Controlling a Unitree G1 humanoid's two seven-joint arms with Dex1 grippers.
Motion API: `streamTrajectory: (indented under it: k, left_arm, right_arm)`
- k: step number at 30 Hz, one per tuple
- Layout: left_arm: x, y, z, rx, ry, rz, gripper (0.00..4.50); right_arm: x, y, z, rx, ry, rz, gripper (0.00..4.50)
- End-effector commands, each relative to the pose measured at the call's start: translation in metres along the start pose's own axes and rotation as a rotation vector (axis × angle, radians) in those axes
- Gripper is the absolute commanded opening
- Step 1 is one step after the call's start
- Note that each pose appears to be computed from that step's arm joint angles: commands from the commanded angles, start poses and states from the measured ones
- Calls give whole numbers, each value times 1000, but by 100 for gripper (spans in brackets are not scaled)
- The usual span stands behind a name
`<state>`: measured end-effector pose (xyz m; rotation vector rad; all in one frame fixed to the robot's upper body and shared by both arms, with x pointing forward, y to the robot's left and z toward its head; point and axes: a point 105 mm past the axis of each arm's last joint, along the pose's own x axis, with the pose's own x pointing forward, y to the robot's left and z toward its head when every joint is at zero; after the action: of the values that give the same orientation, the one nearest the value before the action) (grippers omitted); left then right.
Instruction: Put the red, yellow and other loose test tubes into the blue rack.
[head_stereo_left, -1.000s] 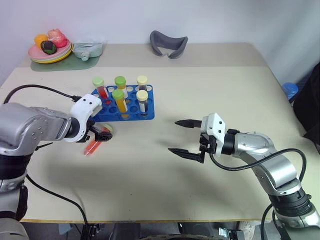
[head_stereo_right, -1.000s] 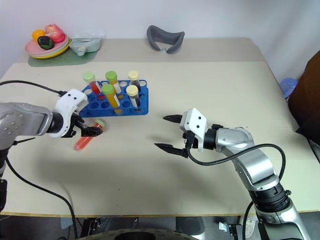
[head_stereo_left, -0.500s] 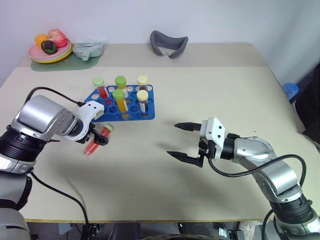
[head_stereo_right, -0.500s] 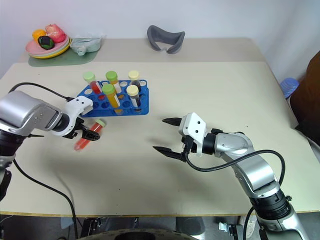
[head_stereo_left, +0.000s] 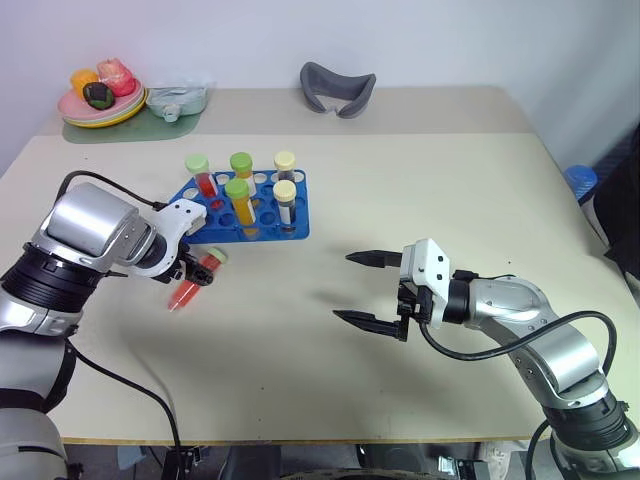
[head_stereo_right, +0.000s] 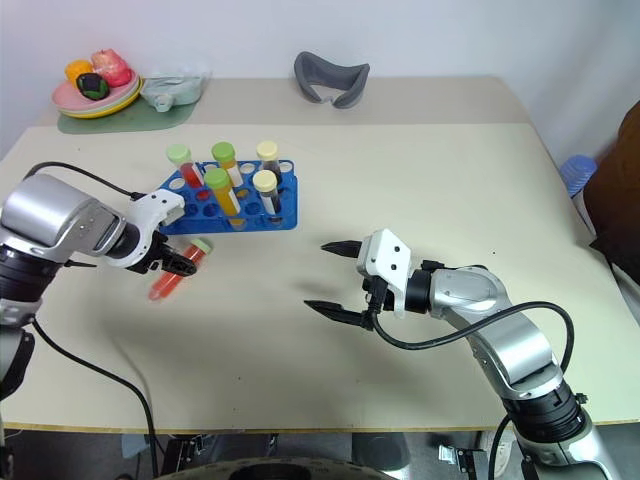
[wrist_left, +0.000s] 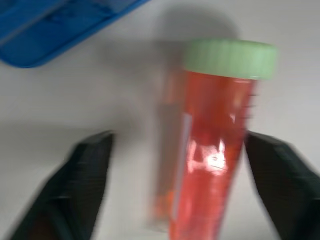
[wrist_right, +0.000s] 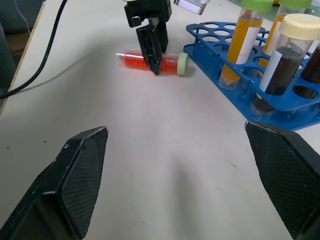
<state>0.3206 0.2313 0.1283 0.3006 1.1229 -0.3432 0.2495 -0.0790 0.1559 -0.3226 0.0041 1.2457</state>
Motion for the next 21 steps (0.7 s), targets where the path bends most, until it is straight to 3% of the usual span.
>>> streamTrajectory:
  k: [1,9,13,21]
  left_arm:
    - [-1,-2,-4,-7,11,-30,177]
    - [-4,2,-8,-22,9,-22,177]
    - [-9,1,-7,-10,-13,-25,82]
    - [-36,-2,-28,50,-107,-69,82]
  right_arm:
    - [0,2,12,-43,-34,15,450]
    - [2,5,12,-41,-38,28,450]
    - [3,5,12,-40,-40,34,450]
    - [0,10,10,-31,-31,30,450]
